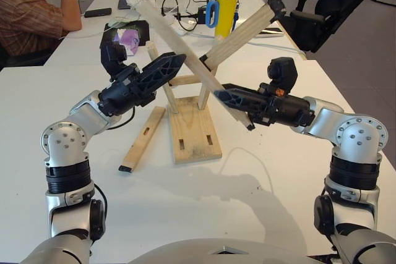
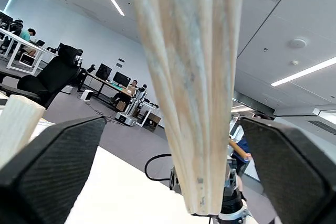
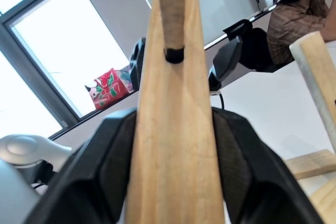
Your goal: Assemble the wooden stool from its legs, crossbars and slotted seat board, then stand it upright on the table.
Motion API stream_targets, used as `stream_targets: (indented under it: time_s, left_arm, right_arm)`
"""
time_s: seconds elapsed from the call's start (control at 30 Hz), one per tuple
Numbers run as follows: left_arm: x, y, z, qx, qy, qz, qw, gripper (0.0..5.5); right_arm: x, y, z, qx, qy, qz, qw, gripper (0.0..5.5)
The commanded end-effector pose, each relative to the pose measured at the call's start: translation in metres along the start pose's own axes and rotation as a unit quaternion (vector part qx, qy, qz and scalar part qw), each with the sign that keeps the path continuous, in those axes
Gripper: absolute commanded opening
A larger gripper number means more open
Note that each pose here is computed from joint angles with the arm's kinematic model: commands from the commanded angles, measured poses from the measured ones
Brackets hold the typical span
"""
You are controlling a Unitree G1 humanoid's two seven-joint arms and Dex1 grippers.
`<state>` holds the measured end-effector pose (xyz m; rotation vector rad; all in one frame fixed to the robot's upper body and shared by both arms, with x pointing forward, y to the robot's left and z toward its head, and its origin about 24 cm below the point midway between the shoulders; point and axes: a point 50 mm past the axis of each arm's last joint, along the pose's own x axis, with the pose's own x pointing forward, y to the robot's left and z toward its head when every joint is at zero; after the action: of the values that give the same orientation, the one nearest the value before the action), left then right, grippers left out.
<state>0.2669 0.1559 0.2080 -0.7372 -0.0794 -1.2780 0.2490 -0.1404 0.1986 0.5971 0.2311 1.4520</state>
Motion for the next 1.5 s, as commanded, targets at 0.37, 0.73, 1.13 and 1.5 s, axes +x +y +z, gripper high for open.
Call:
stream_targets:
  time_s: [0.37, 0.73, 1.13, 1.5]
  left_arm:
    - [-0.006, -0.013, 0.009, -0.014, 0.021, -0.027, 0.999, 2.58]
    - [-0.012, -0.013, 0.004, -0.004, 0.033, -0.01, 0.999, 2.02]
    - [-0.053, 0.0, 0.014, 0.048, 0.03, 0.087, 0.995, 2.02]
    - [-0.078, 0.011, 0.028, 0.122, 0.085, 0.143, 0.979, 2.02]
  right_arm:
    - [-0.007, 0.002, -0.01, 0.017, 0.032, 0.022, 0.999, 2.04]
    - [-0.006, -0.007, 0.0, 0.009, 0.004, 0.005, 1.0, 2.04]
    - [-0.011, -0.016, -0.033, 0.002, 0.087, -0.044, 0.995, 3.92]
    - [-0.02, -0.055, -0.092, -0.23, 0.277, -0.154, 0.92, 4.24]
